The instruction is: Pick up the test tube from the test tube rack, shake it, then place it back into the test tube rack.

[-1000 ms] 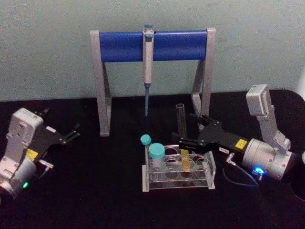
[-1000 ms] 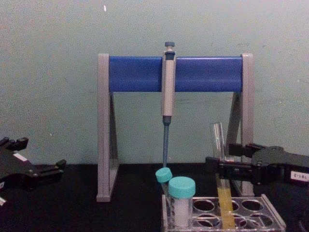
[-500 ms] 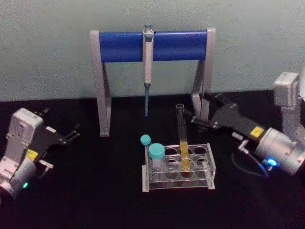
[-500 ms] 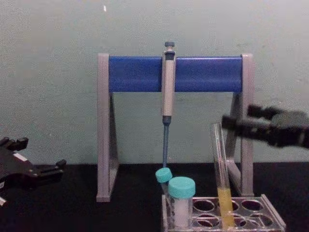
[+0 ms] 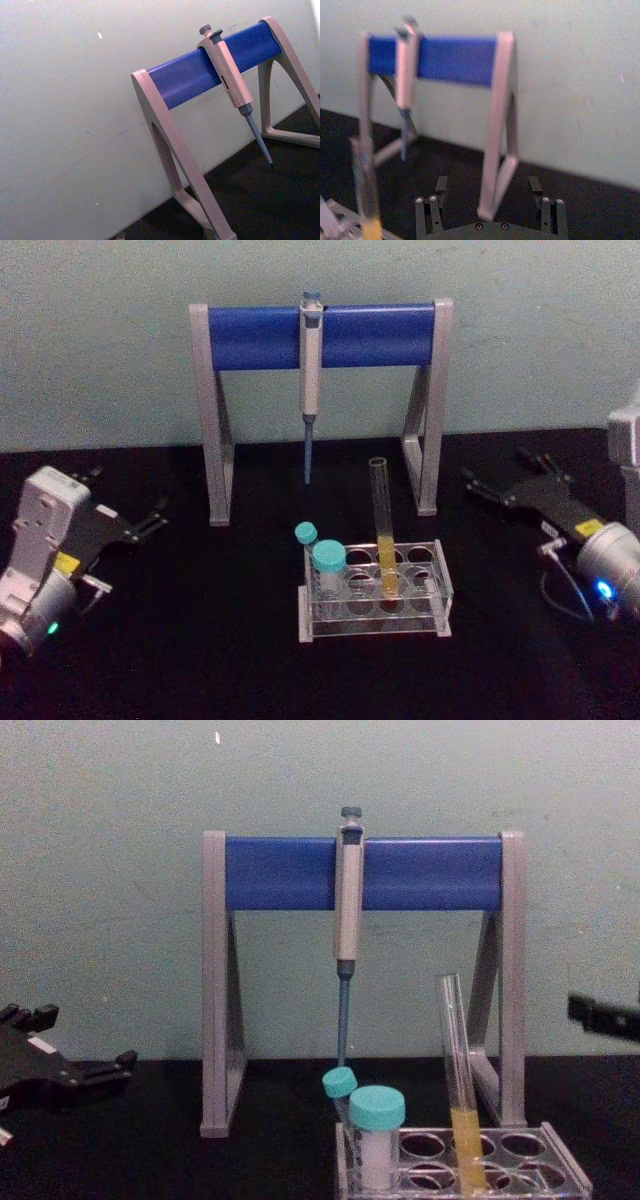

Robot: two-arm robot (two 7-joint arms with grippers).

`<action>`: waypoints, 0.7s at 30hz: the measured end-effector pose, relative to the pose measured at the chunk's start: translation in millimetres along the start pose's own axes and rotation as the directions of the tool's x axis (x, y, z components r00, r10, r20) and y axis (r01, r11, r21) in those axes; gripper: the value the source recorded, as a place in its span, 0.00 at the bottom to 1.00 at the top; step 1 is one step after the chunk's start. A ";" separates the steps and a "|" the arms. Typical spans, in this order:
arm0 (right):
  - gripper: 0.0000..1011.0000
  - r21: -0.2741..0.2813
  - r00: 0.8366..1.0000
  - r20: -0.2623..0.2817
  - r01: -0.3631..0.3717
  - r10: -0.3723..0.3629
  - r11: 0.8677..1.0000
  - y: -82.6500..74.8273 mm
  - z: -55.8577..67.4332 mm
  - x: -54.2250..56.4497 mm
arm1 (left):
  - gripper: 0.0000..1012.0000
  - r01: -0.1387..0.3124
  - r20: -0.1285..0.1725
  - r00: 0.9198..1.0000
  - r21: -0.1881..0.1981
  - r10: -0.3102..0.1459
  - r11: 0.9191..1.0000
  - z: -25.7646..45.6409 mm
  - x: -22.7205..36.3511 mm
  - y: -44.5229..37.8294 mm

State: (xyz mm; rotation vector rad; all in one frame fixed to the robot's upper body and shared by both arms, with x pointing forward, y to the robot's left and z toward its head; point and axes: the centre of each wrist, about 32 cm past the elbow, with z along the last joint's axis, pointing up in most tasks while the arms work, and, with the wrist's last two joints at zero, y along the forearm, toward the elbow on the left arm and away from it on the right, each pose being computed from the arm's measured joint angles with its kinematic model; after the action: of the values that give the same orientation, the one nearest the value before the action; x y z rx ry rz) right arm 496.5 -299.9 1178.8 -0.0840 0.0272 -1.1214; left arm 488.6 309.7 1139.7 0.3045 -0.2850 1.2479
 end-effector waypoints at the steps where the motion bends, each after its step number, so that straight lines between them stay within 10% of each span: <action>1: 0.99 -0.015 1.000 -0.005 0.008 -0.008 1.000 -0.6 -2.5 0.1 | 0.99 0.000 0.000 1.000 0.000 0.000 1.000 0.0 0.0 0.0; 8: 0.99 -0.122 0.999 -0.039 0.032 -0.037 0.992 -4.2 -23.2 0.5 | 0.99 0.000 0.000 1.000 0.000 0.000 1.000 0.0 0.0 0.0; 21: 0.99 -0.116 0.999 -0.037 0.030 -0.035 0.993 -4.2 -21.7 0.3 | 0.99 0.000 0.000 1.000 0.000 0.000 1.000 0.0 0.0 0.0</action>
State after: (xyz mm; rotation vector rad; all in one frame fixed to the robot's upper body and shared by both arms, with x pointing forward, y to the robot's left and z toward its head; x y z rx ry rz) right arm 491.5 -303.2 1157.5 -0.1667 0.1259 -1.1537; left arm 488.6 309.7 1139.8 0.3044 -0.2850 1.2480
